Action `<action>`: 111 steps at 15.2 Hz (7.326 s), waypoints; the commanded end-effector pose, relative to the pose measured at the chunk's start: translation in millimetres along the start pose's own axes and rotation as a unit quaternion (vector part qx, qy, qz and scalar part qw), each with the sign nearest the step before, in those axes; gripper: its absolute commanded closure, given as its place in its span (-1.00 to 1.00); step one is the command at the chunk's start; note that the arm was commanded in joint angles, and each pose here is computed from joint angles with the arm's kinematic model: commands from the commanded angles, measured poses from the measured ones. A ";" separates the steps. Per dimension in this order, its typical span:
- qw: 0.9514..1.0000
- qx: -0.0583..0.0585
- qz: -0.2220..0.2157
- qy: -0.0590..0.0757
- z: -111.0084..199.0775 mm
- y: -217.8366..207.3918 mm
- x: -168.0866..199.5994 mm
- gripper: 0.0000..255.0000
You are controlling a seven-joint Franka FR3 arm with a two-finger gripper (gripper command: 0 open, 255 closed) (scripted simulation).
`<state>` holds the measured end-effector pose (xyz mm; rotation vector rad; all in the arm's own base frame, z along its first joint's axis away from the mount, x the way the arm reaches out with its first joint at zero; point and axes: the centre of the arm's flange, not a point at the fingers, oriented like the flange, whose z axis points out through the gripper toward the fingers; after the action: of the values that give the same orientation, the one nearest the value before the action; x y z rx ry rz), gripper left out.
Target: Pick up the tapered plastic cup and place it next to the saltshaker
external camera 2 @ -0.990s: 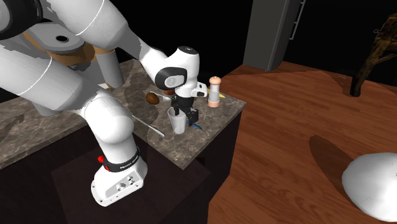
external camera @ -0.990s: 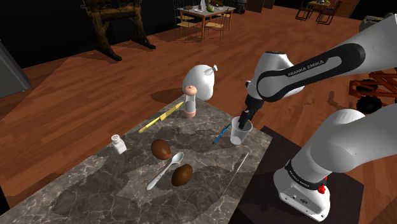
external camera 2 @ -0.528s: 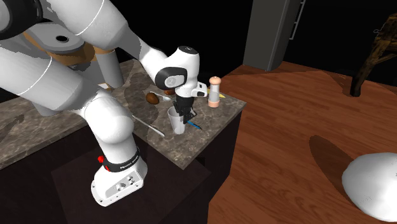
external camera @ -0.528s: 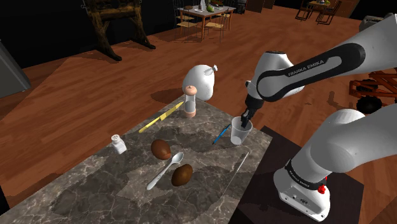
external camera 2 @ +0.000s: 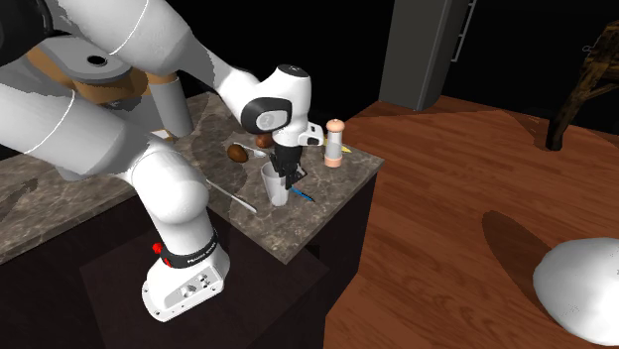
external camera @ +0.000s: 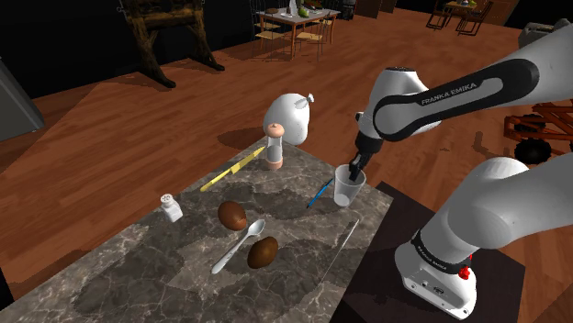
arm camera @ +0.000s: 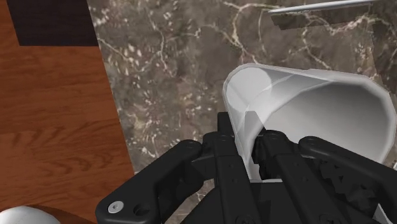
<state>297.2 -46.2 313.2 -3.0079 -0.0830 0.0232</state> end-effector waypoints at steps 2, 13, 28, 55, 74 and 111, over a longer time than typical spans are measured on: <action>1.000 0.000 0.000 0.000 -15.7 -2.5 -0.5 1.00; 1.000 0.000 0.000 0.000 -73.2 -10.2 -1.2 1.00; 1.000 0.000 0.000 0.000 -151.7 -20.7 -2.1 1.00; 1.000 0.000 0.000 0.000 -156.1 -247.5 137.0 1.00; 1.000 0.000 0.000 0.000 -130.4 -458.8 269.5 1.00; 1.000 0.000 0.000 0.000 51.8 -469.9 293.4 1.00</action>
<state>563.4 441.6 326.1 -3.0085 -0.0831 0.0255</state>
